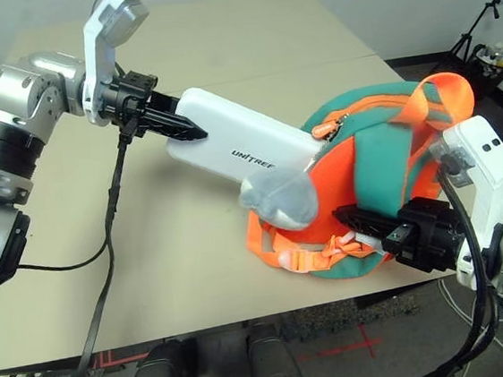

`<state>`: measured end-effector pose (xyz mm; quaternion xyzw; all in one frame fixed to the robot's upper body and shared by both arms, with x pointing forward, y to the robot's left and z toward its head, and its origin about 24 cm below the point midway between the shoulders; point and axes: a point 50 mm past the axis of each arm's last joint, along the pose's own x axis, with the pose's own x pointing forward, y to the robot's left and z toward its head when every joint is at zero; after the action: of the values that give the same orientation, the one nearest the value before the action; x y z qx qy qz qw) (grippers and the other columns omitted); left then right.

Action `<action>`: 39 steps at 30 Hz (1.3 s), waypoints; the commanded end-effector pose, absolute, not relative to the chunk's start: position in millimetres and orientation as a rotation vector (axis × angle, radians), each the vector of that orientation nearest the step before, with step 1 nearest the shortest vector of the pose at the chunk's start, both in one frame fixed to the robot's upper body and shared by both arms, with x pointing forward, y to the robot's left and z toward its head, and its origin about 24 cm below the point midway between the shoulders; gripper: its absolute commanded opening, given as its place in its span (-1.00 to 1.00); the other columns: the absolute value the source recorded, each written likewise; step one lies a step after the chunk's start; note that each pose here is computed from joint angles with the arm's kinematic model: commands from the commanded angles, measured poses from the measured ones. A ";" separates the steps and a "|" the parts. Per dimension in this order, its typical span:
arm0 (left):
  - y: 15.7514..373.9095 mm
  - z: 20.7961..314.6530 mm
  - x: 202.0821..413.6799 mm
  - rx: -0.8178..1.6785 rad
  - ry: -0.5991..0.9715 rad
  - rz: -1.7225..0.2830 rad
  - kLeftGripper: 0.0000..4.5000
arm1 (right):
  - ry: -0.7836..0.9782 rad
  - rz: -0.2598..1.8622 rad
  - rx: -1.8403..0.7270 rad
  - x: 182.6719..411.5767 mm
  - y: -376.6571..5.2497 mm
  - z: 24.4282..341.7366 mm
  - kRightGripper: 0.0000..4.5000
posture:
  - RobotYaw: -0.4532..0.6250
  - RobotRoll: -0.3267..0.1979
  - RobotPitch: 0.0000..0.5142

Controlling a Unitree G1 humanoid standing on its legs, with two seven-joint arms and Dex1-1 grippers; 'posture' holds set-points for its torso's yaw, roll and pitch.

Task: Put the pencil case into the backpack and zip it.

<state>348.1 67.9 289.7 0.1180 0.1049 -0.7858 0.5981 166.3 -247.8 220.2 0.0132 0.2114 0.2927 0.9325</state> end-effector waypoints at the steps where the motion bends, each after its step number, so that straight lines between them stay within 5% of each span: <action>1: 33.5 284.5 341.1 0.331 0.247 -1.925 -0.37 | 0.441 0.622 0.028 167.7 -243.8 217.5 -0.95 | -0.49 0.25 -0.47; 15: -8.0 270.1 336.3 0.632 0.222 -1.856 -0.39 | 0.432 0.676 0.027 181.4 -236.8 216.0 -0.95 | -0.40 0.25 -0.41; 26: -54.6 245.4 312.6 0.666 0.417 -1.957 -0.39 | 0.425 0.715 0.022 193.0 -232.1 214.8 -0.95 | -0.38 0.25 -0.41; 39: -92.4 239.6 298.7 0.798 0.471 -1.981 -0.39 | 0.413 0.751 0.028 196.8 -223.4 210.5 -0.95 | -0.43 0.25 -0.46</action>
<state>335.6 -42.1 267.7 0.3012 0.1757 -0.7435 0.5706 198.5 -242.2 204.2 0.0134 0.2298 0.3034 0.9246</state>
